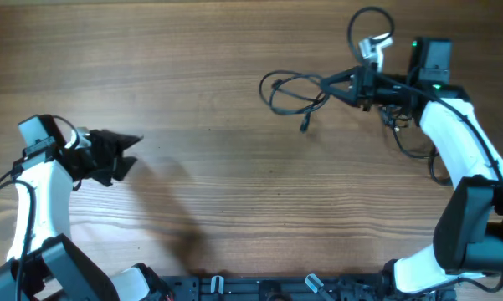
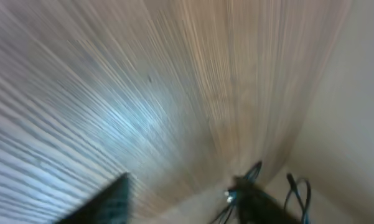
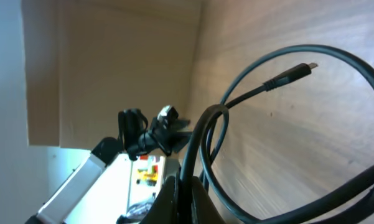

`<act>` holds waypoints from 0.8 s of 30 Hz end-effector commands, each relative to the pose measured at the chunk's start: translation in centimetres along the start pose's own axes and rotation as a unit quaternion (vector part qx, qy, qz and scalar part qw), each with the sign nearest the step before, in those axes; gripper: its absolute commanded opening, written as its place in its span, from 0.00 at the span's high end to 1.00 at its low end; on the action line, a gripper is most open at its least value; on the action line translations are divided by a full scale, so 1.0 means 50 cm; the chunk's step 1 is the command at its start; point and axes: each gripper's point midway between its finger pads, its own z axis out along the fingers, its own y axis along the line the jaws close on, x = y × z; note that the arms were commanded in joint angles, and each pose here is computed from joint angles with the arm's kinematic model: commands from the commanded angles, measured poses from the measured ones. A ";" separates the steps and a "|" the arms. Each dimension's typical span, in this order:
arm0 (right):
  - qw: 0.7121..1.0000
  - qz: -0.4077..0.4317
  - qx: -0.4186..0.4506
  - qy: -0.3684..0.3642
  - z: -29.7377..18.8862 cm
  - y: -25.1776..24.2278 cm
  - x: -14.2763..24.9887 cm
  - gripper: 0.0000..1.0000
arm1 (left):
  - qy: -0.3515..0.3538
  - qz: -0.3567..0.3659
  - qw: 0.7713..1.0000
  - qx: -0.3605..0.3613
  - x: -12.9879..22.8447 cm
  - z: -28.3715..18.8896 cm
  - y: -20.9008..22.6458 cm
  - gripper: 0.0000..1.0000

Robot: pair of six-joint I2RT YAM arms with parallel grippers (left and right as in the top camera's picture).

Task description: Untangle cables

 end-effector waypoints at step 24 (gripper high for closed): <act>0.990 -0.039 0.132 0.028 0.261 0.013 0.099 0.96 | 0.196 0.193 0.958 0.078 0.344 0.146 -0.191 0.84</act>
